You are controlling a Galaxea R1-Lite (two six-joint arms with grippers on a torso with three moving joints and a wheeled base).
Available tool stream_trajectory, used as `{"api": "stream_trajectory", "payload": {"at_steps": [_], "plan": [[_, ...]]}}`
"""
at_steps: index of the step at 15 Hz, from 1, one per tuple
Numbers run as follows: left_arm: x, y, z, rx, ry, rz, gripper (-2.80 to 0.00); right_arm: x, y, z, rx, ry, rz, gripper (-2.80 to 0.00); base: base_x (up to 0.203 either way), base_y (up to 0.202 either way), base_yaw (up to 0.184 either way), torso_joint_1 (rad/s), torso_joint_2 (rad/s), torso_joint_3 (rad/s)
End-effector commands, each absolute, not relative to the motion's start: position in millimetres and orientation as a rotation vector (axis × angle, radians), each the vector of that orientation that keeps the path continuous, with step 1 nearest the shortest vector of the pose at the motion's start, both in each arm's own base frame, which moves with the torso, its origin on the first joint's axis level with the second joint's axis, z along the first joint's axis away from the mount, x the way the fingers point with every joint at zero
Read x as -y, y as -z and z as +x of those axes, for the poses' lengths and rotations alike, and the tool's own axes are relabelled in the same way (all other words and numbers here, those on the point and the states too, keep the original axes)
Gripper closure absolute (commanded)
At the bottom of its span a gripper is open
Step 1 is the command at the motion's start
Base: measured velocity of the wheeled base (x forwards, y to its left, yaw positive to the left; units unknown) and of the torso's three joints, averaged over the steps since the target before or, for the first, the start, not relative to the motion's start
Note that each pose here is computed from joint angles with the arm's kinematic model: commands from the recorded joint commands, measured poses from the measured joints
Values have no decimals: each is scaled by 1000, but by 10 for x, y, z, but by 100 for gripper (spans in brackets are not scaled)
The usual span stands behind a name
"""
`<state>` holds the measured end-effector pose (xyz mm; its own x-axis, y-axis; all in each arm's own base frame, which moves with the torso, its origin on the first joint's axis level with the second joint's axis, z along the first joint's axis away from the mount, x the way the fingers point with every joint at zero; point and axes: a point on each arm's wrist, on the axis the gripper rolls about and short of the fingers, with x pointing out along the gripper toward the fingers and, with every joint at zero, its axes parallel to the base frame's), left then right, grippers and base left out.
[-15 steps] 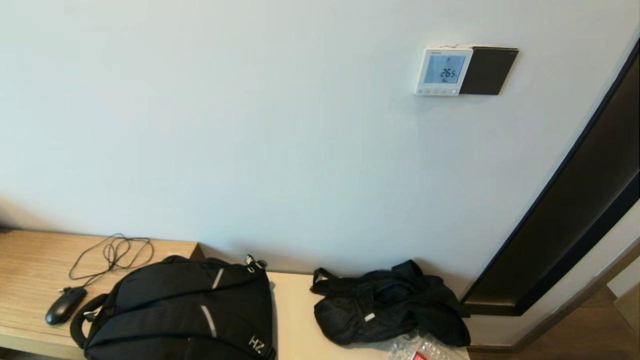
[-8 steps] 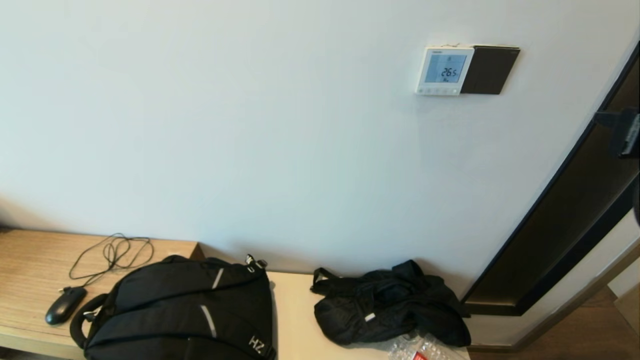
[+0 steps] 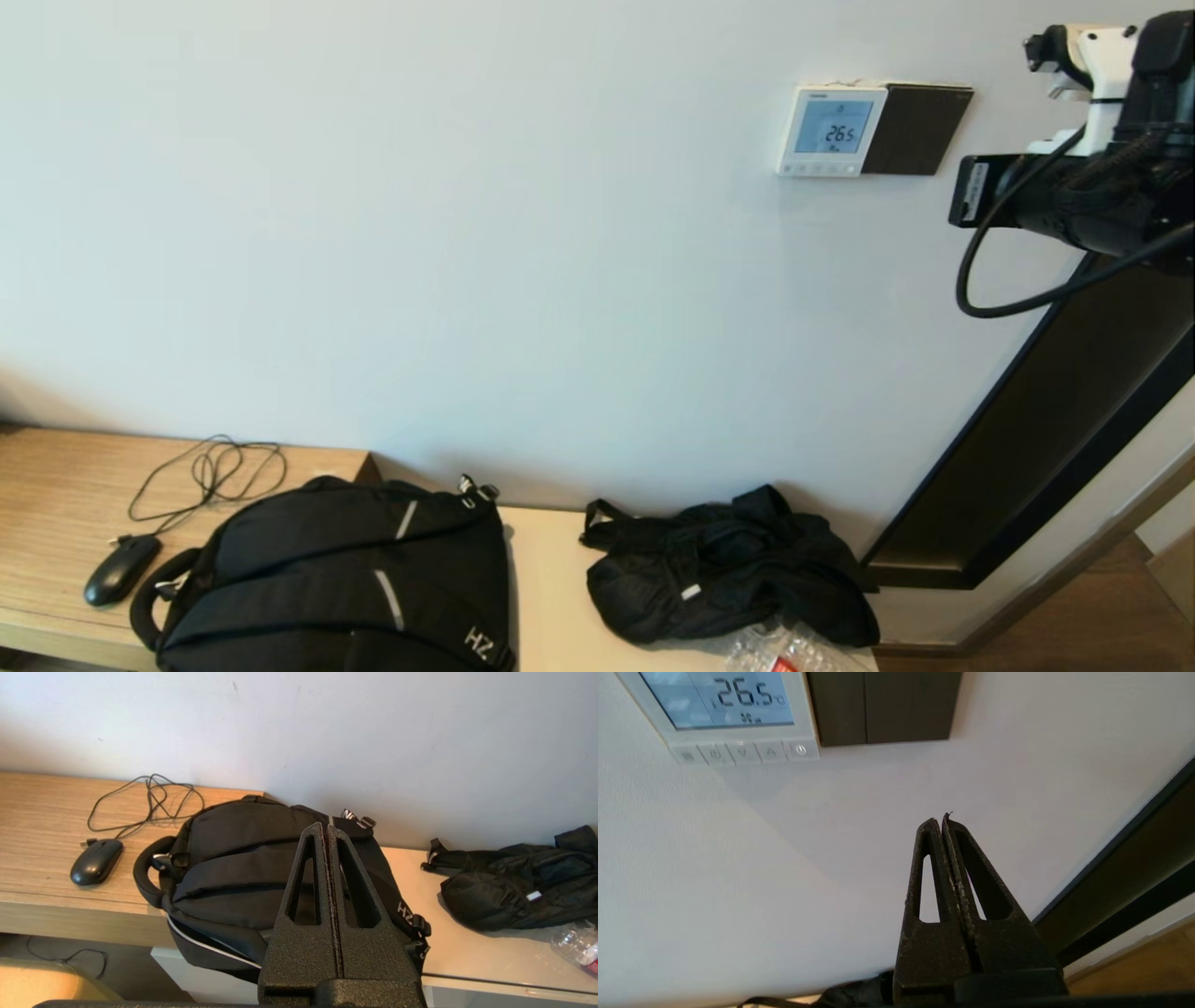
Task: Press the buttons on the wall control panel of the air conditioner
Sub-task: Turn off the central air conditioner
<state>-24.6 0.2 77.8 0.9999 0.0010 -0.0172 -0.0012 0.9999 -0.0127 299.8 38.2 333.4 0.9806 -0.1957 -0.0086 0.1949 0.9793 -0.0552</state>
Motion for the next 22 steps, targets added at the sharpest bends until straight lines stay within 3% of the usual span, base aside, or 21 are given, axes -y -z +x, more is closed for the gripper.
{"api": "stream_trajectory", "payload": {"at_steps": [1,10,22], "plan": [[-2,-777,-246,-17,-2,-12,0,-531,-3249,3327,-29,201,-61,0,0,0,0,0,0,0],[-2,-777,-246,-17,-2,-12,0,-892,-3166,3756,-13,216,-55,0,0,0,0,0,0,0],[-2,-778,-245,-18,-2,-12,0,-953,-3231,3905,29,222,-41,0,0,0,0,0,0,0]]}}
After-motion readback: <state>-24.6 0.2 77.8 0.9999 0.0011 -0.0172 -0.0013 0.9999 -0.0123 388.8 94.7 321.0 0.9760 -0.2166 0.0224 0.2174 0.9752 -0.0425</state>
